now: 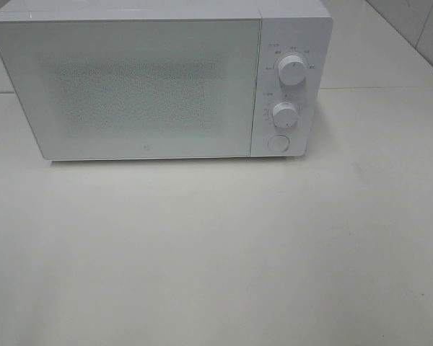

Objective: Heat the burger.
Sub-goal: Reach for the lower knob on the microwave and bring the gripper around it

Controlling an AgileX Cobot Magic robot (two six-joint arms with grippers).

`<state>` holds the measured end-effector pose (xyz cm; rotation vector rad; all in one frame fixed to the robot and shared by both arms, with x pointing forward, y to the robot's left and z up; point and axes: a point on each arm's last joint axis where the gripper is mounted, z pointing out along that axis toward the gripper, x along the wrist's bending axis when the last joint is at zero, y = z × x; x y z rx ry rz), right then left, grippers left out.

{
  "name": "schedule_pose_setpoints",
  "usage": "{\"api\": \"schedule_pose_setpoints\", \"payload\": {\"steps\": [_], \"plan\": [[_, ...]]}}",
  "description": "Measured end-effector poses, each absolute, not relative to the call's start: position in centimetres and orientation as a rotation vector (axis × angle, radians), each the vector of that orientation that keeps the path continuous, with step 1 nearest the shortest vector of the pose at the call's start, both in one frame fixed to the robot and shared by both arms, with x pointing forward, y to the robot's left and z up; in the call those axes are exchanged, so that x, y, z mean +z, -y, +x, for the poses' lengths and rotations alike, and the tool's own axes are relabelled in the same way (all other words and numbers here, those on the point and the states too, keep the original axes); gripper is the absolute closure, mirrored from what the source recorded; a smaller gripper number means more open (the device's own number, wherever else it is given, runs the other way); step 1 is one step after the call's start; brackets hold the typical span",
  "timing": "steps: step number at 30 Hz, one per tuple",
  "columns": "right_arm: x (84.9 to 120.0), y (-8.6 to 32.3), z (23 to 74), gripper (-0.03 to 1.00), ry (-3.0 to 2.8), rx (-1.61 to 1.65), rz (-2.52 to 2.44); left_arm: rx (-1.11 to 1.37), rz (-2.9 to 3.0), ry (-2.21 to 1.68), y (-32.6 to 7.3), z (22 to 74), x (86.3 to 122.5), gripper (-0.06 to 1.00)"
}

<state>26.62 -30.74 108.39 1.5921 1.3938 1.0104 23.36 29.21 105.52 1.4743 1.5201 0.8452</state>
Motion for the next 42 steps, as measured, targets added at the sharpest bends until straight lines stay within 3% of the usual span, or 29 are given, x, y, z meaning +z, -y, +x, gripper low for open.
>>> {"api": "schedule_pose_setpoints", "payload": {"steps": [25, 33, 42], "plan": [[108.0, 29.7, 36.0, 0.21, -1.508, 0.959, 1.608, 0.845, 1.474, -1.520, -29.2, 23.4, 105.5, -0.04], [104.4, 29.1, 38.8, 0.21, -1.533, 1.004, 1.560, 0.845, 1.474, -1.520, -29.2, 23.4, 105.5, -0.04], [102.9, 28.7, 40.3, 0.21, -1.531, 1.052, 1.524, 0.845, 1.474, -1.520, -29.2, 23.4, 105.5, -0.04]]}}
